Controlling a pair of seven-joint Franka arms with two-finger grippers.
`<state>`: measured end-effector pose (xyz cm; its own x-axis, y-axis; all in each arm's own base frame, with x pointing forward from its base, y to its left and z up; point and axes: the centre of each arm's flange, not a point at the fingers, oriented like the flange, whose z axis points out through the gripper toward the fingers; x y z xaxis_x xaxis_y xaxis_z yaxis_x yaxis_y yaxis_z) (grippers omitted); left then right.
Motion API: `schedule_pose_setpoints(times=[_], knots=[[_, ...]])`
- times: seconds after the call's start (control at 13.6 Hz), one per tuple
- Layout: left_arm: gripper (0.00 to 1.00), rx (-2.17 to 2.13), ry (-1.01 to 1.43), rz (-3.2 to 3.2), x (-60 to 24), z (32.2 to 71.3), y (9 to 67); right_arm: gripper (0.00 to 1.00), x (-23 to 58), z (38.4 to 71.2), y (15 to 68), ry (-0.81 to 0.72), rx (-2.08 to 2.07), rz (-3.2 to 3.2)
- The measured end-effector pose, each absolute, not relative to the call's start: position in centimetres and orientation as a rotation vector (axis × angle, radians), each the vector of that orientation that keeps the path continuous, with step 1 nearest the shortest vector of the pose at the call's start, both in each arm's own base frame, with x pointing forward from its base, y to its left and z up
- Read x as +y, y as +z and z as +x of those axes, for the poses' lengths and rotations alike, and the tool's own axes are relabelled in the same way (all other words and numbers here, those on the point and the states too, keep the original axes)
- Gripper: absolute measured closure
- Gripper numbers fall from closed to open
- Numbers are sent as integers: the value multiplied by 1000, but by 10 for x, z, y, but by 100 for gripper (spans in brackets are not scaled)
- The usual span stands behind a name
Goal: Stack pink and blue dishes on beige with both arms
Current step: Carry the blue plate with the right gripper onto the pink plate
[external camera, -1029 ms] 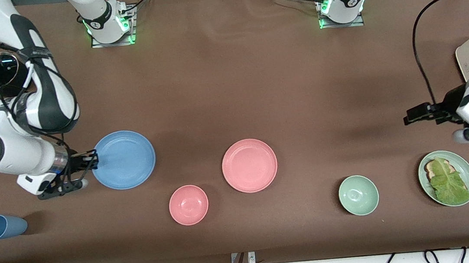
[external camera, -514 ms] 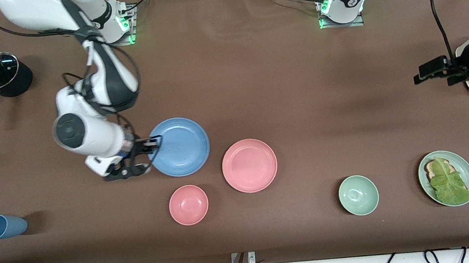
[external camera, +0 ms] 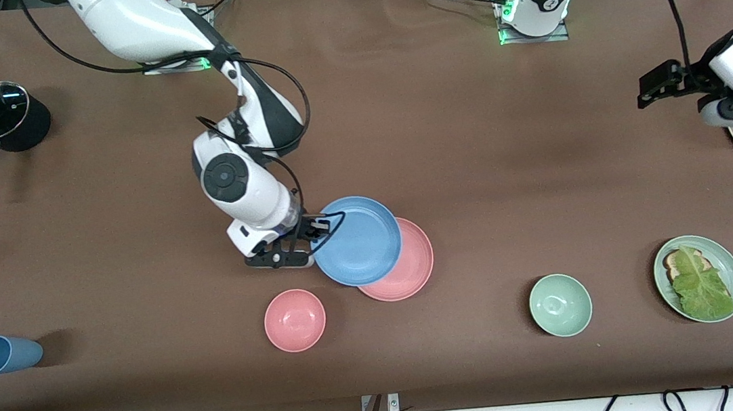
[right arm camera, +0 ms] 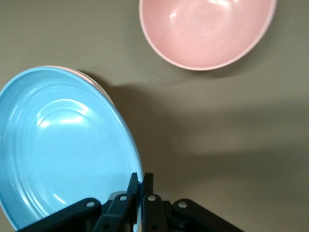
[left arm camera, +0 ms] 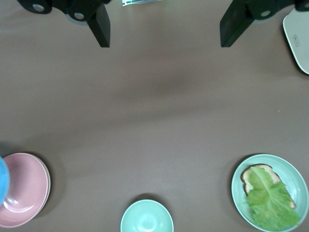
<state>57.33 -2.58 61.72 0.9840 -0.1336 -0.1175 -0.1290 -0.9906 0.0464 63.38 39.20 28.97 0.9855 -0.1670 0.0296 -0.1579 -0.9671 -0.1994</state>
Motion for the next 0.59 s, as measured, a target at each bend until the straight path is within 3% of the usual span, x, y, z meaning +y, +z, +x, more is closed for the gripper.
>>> schedule_pose_setpoints(times=[0.59], knots=[[0,-14,-154,3104,-16,567,630,95,425,641,264,-130,351,-2872]])
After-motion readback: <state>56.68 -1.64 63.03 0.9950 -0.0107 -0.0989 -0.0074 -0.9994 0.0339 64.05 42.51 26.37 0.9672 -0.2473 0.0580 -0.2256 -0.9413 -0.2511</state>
